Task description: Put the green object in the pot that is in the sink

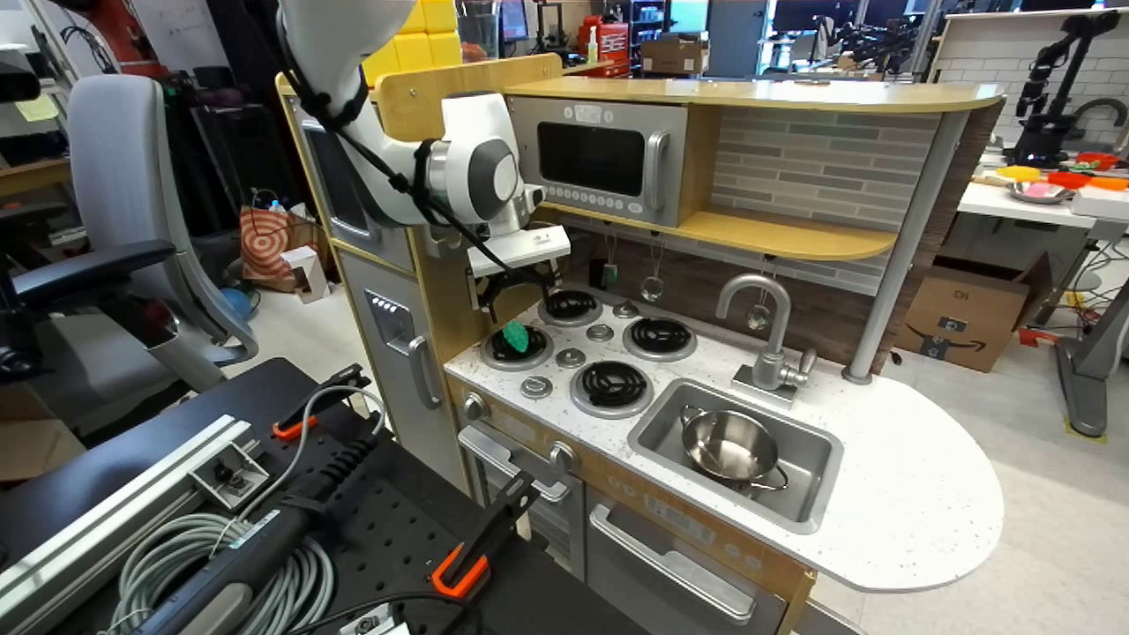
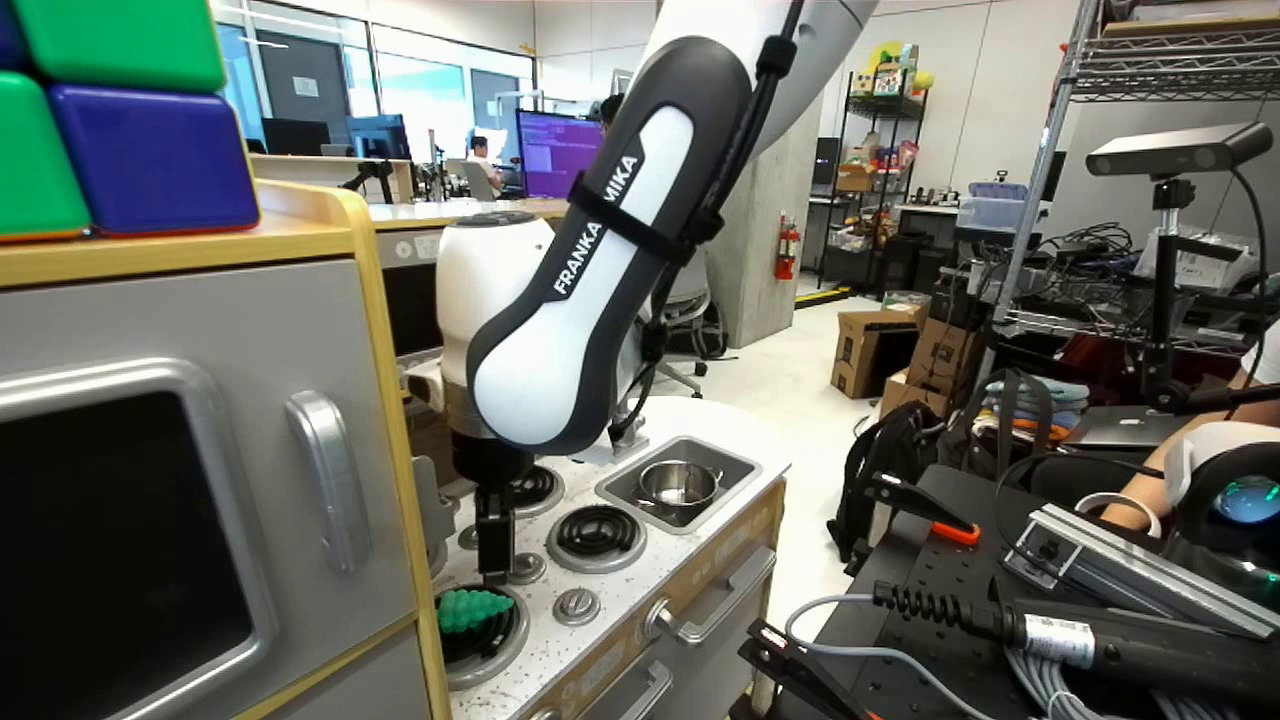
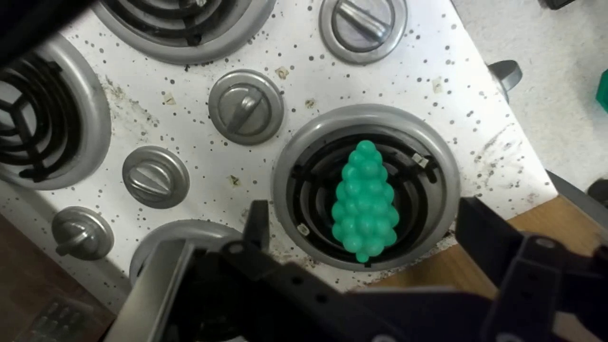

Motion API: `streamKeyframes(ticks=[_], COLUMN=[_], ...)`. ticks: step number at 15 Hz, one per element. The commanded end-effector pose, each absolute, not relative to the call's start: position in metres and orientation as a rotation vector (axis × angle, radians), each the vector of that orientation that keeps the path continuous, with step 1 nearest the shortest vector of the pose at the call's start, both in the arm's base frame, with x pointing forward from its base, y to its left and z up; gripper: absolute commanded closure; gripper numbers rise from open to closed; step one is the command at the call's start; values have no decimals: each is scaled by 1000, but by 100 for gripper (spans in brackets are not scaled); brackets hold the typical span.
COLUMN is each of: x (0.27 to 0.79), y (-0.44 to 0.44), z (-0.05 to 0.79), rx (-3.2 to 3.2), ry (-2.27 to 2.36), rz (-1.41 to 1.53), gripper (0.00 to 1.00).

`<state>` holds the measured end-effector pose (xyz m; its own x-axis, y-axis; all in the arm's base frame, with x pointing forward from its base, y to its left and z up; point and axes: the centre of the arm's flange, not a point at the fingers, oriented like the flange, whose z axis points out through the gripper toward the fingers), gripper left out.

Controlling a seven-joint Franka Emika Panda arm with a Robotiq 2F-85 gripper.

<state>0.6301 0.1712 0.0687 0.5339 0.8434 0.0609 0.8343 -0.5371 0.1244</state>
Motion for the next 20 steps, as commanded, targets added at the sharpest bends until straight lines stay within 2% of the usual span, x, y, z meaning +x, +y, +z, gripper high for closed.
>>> streamKeyframes(ticks=[1, 4, 6, 12, 20], x=[663, 669, 661, 647, 632], y=[189, 195, 198, 185, 178], z=[51, 42, 44, 47, 12], rx=[2633, 2618, 2610, 2652, 2682], ry=[1476, 1489, 1502, 1508, 1444], rz=[87, 72, 174, 120, 319], gripper=[0, 0, 0, 0, 0])
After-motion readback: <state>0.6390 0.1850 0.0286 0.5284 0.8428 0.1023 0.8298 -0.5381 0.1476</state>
